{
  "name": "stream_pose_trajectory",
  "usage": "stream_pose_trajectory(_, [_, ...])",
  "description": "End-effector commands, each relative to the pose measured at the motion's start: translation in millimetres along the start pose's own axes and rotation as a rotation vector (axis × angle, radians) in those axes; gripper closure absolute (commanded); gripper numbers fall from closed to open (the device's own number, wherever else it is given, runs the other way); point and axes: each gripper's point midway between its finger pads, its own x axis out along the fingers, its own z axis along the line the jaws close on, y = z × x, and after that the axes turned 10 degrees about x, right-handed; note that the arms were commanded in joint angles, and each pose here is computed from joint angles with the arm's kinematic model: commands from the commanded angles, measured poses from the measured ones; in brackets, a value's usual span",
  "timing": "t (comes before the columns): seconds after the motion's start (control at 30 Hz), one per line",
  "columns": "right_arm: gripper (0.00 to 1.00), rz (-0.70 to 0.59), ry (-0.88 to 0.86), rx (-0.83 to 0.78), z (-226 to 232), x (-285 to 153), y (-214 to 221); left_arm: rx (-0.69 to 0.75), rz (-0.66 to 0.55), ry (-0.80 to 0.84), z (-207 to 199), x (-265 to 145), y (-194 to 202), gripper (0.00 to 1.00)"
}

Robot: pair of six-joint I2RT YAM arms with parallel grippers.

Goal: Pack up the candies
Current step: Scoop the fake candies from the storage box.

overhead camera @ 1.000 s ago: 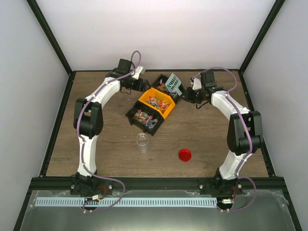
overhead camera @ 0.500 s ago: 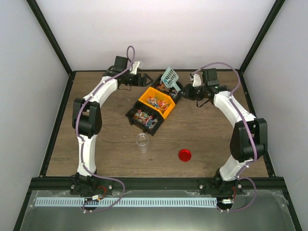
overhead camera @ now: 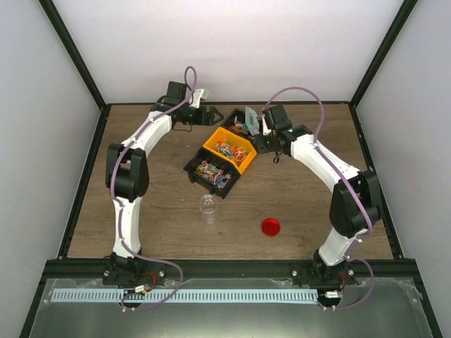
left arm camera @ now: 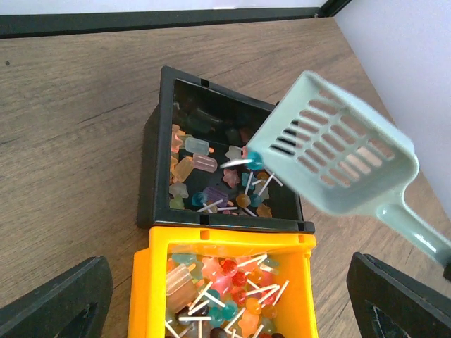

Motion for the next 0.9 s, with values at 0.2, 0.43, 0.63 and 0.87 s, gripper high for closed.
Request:
stream_pose_trajectory(0.2, [0.99, -0.084, 0.143, -0.013, -24, -15, -25, 0.015, -0.040, 0.015, -2, -1, -15, 0.07])
stream_pose_trajectory(0.43, [0.99, -0.028, -0.277, 0.062, 32, -31, -24, 0.014, -0.086, 0.238, -27, -8, -20, 0.00])
stream_pose_trajectory(0.63, [0.99, -0.011, -0.460, 0.102, 51, -50, -23, -0.007, -0.141, 0.281, -15, -27, -23, 0.05])
stream_pose_trajectory(0.87, [0.99, 0.049, -0.745, 0.092, 74, -76, -17, 0.020, -0.130, 0.357, -27, -32, -18, 0.14])
